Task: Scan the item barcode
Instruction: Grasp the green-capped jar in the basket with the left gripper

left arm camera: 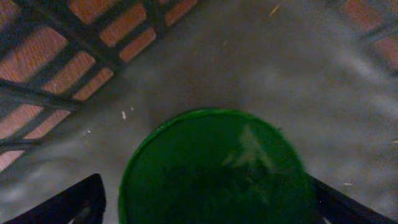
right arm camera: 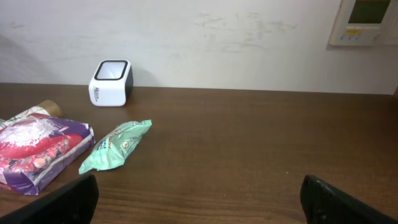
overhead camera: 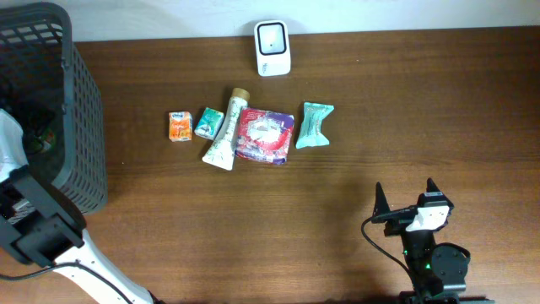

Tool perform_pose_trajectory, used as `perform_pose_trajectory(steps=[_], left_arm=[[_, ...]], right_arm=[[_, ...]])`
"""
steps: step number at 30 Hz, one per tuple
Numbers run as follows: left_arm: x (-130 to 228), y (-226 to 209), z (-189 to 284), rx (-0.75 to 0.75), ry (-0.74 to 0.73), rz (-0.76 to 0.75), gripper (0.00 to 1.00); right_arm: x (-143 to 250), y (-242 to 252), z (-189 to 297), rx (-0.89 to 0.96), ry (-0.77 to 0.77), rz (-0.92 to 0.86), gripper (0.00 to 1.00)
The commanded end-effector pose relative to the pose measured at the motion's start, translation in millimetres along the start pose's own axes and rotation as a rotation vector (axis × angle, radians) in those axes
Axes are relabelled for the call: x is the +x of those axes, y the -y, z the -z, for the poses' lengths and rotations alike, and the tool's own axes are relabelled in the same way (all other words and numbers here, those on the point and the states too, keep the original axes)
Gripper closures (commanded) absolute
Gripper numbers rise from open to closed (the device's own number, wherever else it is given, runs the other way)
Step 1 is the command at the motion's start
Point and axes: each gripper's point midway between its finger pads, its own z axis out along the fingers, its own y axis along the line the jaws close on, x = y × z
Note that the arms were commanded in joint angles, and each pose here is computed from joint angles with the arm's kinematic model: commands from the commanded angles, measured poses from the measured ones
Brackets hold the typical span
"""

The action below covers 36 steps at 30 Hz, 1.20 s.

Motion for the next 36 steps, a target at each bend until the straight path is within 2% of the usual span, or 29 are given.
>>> perform_pose_trajectory(steps=[1,2,4,10,16,20,23,27,30,32,34,36], left_arm=[[8,-10,-17,-0.059,-0.019,-0.044,0.13],[7,-11,-17,-0.065,-0.015,-0.044,0.16],[6,-11,-16,-0.067,-0.014,-0.047,0.30],[-8,-8,4,-0.062,-0.009,-0.046,0.51],[-41,-1,64,-0.038,0.027,-0.039,0.50],[-65,39,123,0.199,0.070,-0.035,0.43],[-88,60,196,0.355,0.172,-0.029,0.43],[-95,80,291,0.577,0.272,-0.013,0.45],[-76,113,360,0.805,0.285,-0.066,0.46],[-53,141,388,0.911,0.253,-0.112,0.46],[-16,185,406,0.997,0.198,-0.206,0.47],[38,234,425,1.067,0.128,-0.327,0.46]], right_arm=[[3,0,0,0.002,-0.004,0.000,0.01],[3,0,0,0.002,-0.004,0.000,0.01],[3,0,0,0.002,-0.004,-0.001,0.01],[3,0,0,0.002,-0.004,-0.001,0.01],[3,0,0,0.002,-0.004,-0.001,0.01],[3,0,0,0.002,-0.004,-0.001,0.02],[3,0,0,0.002,-0.004,-0.001,0.01],[3,0,0,0.002,-0.004,-0.001,0.01],[3,0,0,0.002,-0.004,-0.001,0.01],[3,0,0,0.002,-0.004,0.000,0.01],[3,0,0,0.002,-0.004,-0.001,0.01],[3,0,0,0.002,-0.004,0.000,0.01]])
